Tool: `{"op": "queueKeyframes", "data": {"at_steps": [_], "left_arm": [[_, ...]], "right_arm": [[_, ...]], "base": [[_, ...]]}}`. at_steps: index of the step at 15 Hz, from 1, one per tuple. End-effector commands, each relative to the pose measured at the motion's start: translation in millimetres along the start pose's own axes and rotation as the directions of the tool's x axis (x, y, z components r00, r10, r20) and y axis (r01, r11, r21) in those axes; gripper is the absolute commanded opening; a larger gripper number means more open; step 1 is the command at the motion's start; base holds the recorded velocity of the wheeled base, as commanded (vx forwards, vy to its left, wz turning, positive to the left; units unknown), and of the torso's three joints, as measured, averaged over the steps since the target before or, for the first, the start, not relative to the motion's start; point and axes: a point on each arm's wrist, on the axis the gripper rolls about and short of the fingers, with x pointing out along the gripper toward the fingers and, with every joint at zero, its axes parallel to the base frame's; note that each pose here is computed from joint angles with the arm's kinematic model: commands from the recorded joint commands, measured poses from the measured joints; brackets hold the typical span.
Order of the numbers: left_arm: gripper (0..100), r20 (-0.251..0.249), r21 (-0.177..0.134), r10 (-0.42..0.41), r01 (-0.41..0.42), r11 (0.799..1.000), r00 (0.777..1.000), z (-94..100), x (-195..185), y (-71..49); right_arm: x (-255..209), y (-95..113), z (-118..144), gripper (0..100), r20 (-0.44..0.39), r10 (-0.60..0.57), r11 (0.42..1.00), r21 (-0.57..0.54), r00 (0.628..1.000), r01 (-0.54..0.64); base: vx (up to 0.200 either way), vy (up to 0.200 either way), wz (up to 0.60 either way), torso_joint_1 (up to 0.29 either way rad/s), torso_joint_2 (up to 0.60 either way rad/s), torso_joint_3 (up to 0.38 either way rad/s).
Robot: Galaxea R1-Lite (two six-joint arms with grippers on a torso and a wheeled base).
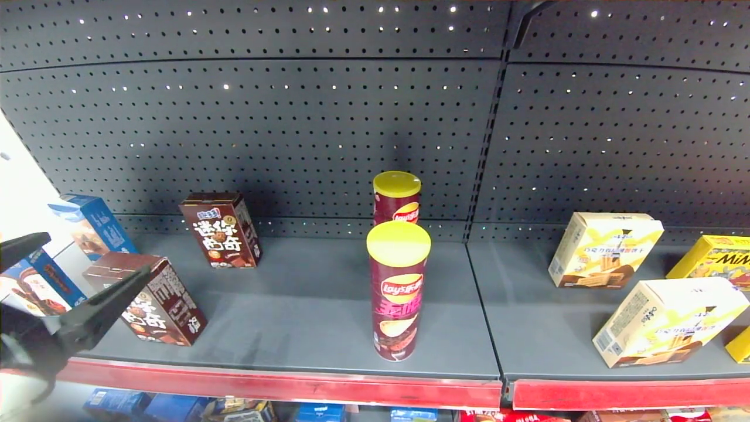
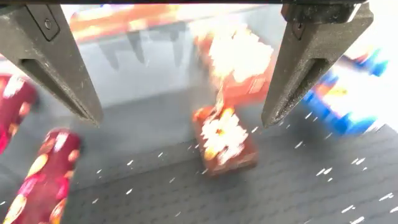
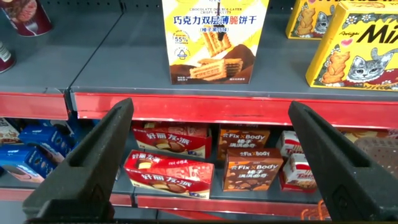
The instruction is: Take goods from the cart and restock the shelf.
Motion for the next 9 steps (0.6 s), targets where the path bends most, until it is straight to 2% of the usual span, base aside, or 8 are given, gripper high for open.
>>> {"op": "queueKeyframes", "data": {"at_steps": [1, 3, 6, 7, 9], "left_arm": [[100, 0.066, -0.009, 0.111, -0.110, 0.994, 0.992, -20.4, -59, 6.9], [100, 0.066, -0.022, 0.163, -0.162, 0.987, 0.984, -34.1, -81, 7.2], [100, 0.034, -0.083, 0.232, -0.229, 0.970, 0.972, -81.3, -101, -1.2], [100, 0.027, -0.093, 0.257, -0.253, 0.963, 0.966, -96.2, -104, -4.4], [100, 0.007, -0.092, 0.277, -0.275, 0.957, 0.961, -116.4, -107, -8.8]], "right_arm": [[0, 0, 0, 100, -0.001, 0.000, 1.000, 0.000, 1.000, 0.000], [0, 0, 0, 100, -0.002, 0.000, 1.000, 0.000, 1.000, 0.000], [0, 0, 0, 100, -0.002, 0.000, 1.000, 0.000, 1.000, 0.000], [0, 0, 0, 100, -0.002, 0.000, 1.000, 0.000, 1.000, 0.000], [0, 0, 0, 100, -0.001, 0.000, 1.000, 0.000, 1.000, 0.000]], "base": [[0.000, 0.000, 0.00, 0.000, 0.00, 0.000], [0.000, 0.000, 0.00, 0.000, 0.00, 0.000], [0.000, 0.000, 0.00, 0.000, 0.00, 0.000], [0.000, 0.000, 0.00, 0.000, 0.00, 0.000], [0.000, 0.000, 0.00, 0.000, 0.00, 0.000]]}}
